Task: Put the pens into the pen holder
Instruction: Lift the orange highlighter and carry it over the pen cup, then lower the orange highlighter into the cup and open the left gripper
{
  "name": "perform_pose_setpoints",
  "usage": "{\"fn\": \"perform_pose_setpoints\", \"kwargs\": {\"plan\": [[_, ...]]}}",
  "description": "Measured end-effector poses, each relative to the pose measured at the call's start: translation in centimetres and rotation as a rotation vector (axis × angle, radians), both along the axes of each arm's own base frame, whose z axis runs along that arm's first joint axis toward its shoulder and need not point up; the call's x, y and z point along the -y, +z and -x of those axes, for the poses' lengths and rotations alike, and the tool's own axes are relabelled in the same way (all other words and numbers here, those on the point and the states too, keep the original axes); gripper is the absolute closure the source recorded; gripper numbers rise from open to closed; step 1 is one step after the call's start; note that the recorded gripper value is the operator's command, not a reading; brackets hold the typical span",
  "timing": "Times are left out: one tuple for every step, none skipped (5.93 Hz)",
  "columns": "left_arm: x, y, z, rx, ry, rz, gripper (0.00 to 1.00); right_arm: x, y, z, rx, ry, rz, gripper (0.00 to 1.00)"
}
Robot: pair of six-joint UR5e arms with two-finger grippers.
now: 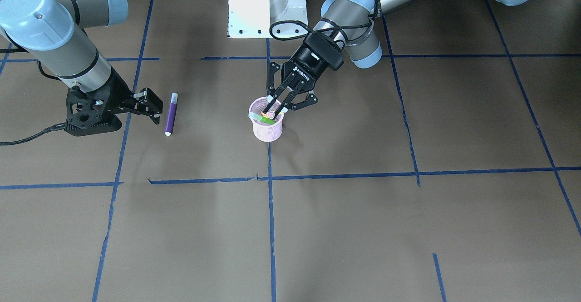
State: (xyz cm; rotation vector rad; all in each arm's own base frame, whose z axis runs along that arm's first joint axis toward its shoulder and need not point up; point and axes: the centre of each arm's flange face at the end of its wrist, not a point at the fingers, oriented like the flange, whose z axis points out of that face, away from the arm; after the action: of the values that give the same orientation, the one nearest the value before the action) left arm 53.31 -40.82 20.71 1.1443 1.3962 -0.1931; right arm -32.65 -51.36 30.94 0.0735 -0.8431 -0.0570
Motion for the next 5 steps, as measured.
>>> {"fn": "perform_pose_setpoints", "kwargs": {"plan": [[-0.6,0.4,-0.8,0.009,0.011,0.004,1.0,0.0,0.0,-0.1,0.0,0.001,-0.001,0.0],[-1.1,0.8,-1.3,0.014,0.02,0.006,0.98,0.0,-0.1,-0.2,0.002,0.002,-0.001,0.0],[-1.5,1.1,-1.6,0.021,0.028,0.008,0.81,0.0,-0.1,-0.2,0.002,0.003,-0.002,0.0],[-1.7,1.4,-1.9,0.027,0.034,0.011,0.01,0.0,-0.2,-0.3,0.003,0.003,-0.002,0.0],[-1.8,1.6,-2.1,0.029,0.037,0.011,0.0,0.0,-0.2,-0.3,0.003,0.003,-0.003,0.0]]}}
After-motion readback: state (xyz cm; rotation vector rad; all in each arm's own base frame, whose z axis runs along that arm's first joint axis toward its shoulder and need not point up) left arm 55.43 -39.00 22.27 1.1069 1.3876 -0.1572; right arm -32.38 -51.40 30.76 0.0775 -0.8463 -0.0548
